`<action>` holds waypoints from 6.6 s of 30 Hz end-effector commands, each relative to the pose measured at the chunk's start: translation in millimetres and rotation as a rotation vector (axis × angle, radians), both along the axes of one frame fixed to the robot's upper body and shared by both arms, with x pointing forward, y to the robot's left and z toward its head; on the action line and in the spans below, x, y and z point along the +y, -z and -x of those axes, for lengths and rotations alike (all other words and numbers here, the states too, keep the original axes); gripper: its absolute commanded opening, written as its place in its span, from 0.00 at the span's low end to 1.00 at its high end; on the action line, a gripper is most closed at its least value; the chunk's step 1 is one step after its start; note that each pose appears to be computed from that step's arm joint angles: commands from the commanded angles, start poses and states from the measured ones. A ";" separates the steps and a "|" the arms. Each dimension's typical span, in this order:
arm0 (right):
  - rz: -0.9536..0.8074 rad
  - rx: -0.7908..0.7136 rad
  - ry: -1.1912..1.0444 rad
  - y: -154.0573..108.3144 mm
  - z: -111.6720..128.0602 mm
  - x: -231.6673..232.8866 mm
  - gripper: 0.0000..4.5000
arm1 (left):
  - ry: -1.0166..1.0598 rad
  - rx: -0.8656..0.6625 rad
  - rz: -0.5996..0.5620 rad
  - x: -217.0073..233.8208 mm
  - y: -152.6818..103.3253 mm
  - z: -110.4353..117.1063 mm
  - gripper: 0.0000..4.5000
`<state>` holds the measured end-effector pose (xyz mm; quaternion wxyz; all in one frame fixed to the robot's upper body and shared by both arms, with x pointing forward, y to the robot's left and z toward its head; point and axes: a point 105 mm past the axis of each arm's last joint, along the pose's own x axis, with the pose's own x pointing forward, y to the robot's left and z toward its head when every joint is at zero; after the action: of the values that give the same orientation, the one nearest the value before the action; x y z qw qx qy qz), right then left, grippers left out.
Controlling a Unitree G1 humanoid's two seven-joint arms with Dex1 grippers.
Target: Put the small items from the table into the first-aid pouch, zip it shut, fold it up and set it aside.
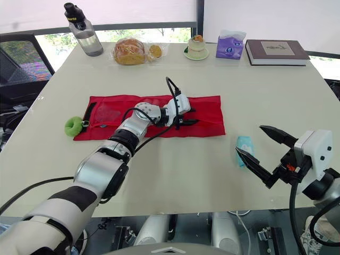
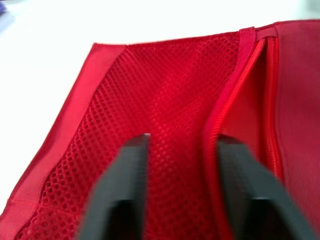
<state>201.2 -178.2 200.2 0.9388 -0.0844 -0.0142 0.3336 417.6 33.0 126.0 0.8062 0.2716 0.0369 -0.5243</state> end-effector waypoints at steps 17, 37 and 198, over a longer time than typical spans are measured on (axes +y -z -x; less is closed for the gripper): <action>0.023 0.199 0.405 73.0 -29.9 -16.9 1.00 | 0.028 -0.093 0.131 -50.6 -42.5 -1.4 0.01; 0.029 0.286 0.447 117.8 -34.3 -7.3 1.00 | 0.052 -0.102 0.144 -58.0 -47.5 1.4 0.01; -0.015 -0.004 -0.265 -1.3 -37.5 27.7 1.00 | -0.332 0.417 0.425 177.0 -31.5 138.8 1.00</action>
<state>244.3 -159.9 190.2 0.8958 -0.0677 -0.0086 0.4392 284.8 213.0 143.6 0.8981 -0.0084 0.1514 -0.4129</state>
